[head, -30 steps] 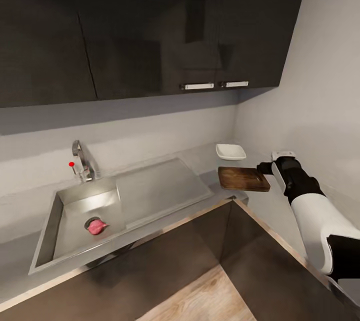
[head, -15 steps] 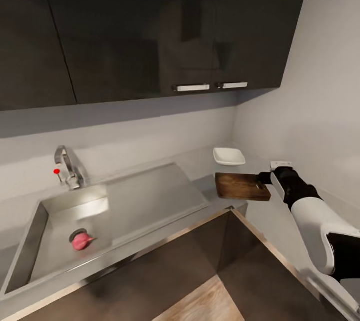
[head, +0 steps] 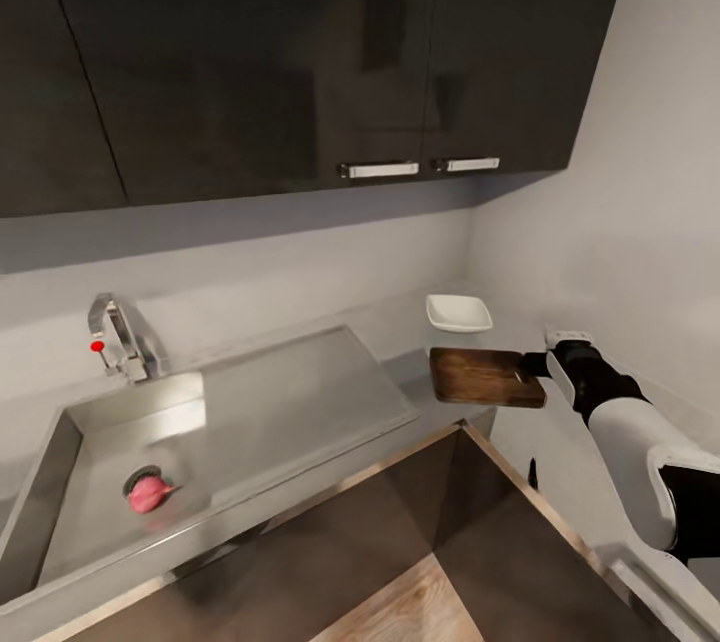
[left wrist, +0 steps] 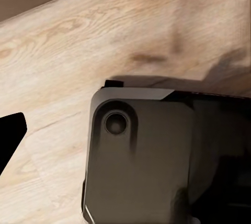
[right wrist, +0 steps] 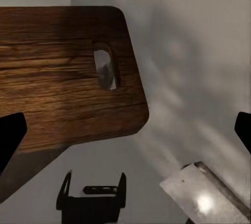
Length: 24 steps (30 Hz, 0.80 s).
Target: In the kitchen, take the Vidalia onion out of the sink, dice it on the chopping board with the paring knife, put the diced onion into the bowl on the countertop, then place both the paring knife and the chopping board into the sink.
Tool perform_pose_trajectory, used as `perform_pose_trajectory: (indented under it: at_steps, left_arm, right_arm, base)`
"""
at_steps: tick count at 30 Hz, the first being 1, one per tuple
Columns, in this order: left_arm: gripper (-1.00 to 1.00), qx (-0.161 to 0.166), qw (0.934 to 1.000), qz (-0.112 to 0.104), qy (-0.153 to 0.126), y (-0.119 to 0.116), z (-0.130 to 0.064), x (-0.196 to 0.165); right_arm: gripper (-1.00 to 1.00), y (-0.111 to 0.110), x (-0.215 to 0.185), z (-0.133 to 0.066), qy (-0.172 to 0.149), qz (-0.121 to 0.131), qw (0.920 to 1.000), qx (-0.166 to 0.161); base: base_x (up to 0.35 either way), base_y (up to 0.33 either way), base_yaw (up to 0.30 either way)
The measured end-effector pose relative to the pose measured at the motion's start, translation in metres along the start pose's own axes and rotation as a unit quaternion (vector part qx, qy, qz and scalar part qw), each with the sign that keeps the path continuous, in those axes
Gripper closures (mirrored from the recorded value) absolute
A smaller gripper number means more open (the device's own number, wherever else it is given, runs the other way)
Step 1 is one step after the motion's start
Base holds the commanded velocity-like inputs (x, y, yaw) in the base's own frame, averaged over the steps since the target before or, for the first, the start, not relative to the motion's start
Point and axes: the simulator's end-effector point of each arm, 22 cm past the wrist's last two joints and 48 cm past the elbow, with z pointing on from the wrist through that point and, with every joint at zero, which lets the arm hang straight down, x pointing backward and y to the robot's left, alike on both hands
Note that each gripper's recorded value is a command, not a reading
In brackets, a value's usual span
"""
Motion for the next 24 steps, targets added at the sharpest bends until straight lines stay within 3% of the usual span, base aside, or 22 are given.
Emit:
perform_pose_trajectory:
  at_steps: [9,24]
  left_arm:
    - [-1.00,-0.001,1.0000,0.000,0.007,0.001,0.000,0.006]
    - [-1.00,-0.002,0.9998,0.000,0.019,0.002,0.000,0.015]
  right_arm:
    - [-1.00,0.003,0.012,0.011,0.004,-0.003,1.0000,-0.001]
    - [-1.00,-0.016,0.032,0.027,0.022,-0.005,0.9997,0.014]
  base:
    - [0.249,-0.075,0.000]
    - [0.023,-0.003,0.000]
